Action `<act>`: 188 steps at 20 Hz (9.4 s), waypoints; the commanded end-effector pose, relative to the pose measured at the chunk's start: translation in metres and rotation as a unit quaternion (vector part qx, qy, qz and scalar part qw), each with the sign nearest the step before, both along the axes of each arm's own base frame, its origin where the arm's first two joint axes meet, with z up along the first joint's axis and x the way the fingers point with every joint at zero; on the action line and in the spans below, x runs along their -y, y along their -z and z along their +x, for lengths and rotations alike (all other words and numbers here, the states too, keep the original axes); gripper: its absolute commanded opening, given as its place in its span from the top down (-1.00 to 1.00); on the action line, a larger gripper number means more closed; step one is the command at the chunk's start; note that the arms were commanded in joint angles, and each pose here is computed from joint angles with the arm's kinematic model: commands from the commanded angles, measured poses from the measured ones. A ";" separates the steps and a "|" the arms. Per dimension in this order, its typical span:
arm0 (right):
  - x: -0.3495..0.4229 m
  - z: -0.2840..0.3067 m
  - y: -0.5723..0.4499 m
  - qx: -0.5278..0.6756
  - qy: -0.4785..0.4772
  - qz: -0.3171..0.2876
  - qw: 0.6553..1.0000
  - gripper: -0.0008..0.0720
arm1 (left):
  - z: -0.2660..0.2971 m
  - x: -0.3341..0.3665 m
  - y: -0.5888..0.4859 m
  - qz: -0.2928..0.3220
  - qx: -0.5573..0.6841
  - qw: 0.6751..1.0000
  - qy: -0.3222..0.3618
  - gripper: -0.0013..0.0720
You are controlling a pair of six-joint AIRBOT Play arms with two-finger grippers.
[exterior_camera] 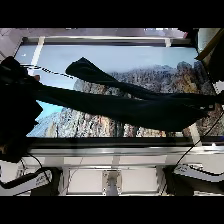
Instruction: Fold the clothes and pants, and hang the long-sleeved shirts on hangers.
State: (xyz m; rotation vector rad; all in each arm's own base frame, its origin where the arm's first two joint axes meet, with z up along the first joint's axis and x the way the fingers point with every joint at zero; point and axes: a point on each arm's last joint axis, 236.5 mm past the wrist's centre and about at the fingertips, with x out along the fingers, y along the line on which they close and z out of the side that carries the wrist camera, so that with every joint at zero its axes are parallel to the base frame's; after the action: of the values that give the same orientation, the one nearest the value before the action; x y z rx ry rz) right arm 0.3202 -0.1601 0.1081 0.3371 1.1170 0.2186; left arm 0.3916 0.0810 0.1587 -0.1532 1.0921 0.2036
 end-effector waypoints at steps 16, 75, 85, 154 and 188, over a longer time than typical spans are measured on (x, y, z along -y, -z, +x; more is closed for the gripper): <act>0.042 0.136 0.143 0.012 0.269 0.046 0.962 0.30 | 0.134 0.001 0.224 -0.052 -0.031 0.995 -0.077 -0.98; -0.006 -0.016 0.190 0.060 0.380 0.196 0.902 0.86 | 0.008 -0.011 0.219 -0.315 0.115 0.914 -0.226 0.91; 0.061 -0.146 0.128 -0.035 0.362 0.060 0.930 0.86 | -0.097 -0.006 0.157 -0.234 0.039 0.959 -0.158 0.91; -0.126 0.029 -0.053 0.202 0.035 -0.024 0.979 -0.09 | 0.025 0.041 0.014 0.021 -0.048 0.997 0.050 0.91; -0.042 0.136 0.162 -0.005 0.057 0.092 0.994 0.86 | 0.160 0.064 0.199 -0.167 -0.023 0.986 -0.017 0.91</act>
State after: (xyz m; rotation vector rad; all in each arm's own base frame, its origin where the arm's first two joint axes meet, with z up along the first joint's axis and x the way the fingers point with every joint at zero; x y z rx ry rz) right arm 0.4448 -0.1222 -0.0687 0.5617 1.1399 0.1776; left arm 0.5516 0.0147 -0.0427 -0.4621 1.1710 0.0512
